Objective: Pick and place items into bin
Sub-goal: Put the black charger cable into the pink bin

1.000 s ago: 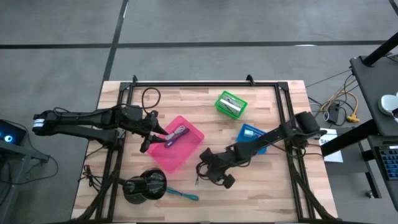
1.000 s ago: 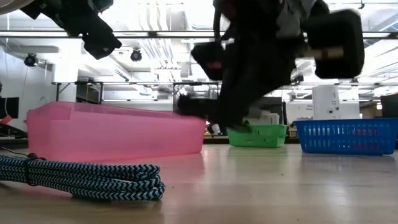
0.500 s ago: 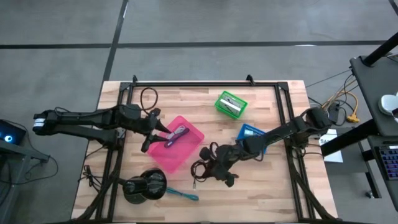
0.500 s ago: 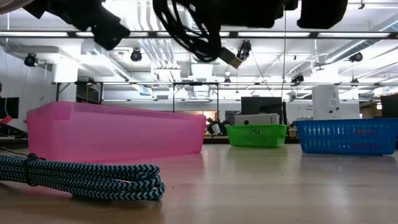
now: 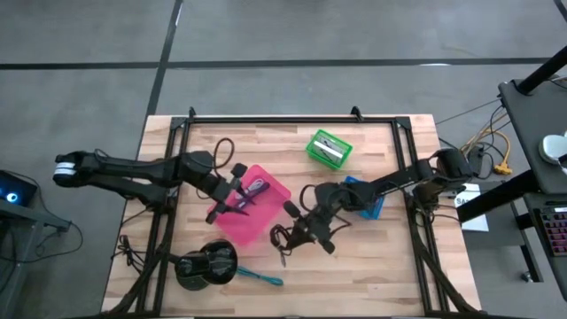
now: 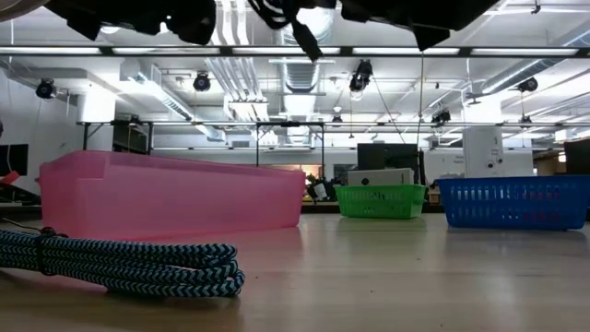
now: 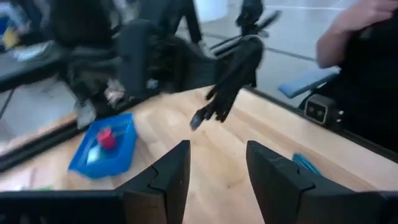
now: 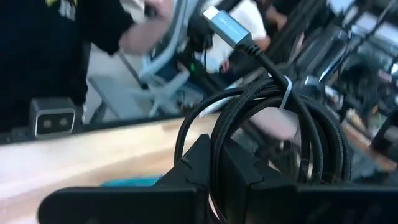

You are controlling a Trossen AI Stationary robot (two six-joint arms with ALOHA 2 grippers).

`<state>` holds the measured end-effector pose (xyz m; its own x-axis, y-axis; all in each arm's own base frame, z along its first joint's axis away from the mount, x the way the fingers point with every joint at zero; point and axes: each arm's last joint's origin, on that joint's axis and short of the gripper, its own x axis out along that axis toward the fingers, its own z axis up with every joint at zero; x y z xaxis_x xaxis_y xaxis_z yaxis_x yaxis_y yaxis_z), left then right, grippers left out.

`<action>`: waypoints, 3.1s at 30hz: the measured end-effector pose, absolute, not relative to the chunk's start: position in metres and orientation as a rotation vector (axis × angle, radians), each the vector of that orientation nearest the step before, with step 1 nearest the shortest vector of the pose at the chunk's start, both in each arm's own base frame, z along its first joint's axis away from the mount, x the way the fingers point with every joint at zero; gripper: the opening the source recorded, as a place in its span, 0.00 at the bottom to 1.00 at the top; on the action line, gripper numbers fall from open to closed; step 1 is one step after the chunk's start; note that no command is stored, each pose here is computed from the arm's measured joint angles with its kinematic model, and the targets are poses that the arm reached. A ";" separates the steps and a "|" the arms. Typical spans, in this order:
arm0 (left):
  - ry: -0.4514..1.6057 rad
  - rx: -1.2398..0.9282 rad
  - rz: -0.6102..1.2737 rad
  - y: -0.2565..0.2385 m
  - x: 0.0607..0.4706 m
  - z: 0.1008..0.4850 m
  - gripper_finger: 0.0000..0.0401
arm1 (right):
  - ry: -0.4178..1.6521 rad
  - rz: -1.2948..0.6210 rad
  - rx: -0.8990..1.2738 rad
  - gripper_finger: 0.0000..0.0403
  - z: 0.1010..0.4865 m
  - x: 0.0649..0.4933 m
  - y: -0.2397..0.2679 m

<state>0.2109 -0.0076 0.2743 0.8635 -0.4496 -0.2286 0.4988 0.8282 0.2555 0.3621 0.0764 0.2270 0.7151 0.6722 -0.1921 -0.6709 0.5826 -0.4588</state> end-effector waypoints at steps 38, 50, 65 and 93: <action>-0.125 0.430 -0.617 -0.011 0.267 0.260 0.66 | -0.072 0.767 -0.498 0.03 0.235 0.367 0.050; -0.121 0.431 -0.615 -0.011 0.278 0.257 0.59 | -0.051 0.716 -0.484 0.03 0.235 0.368 0.040; -0.109 0.451 -0.502 -0.008 0.279 0.259 0.21 | -0.045 0.680 -0.491 0.03 0.235 0.369 0.039; -0.024 0.455 -0.491 -0.008 0.251 0.273 0.03 | 0.256 0.537 -0.365 0.26 0.265 0.332 0.032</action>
<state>0.2508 -0.0080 0.2726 0.8837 -0.4602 -0.0852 0.4496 0.7843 0.4276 0.3317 0.0325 0.2647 0.8303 0.4492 -0.3299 -0.5389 0.7979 -0.2701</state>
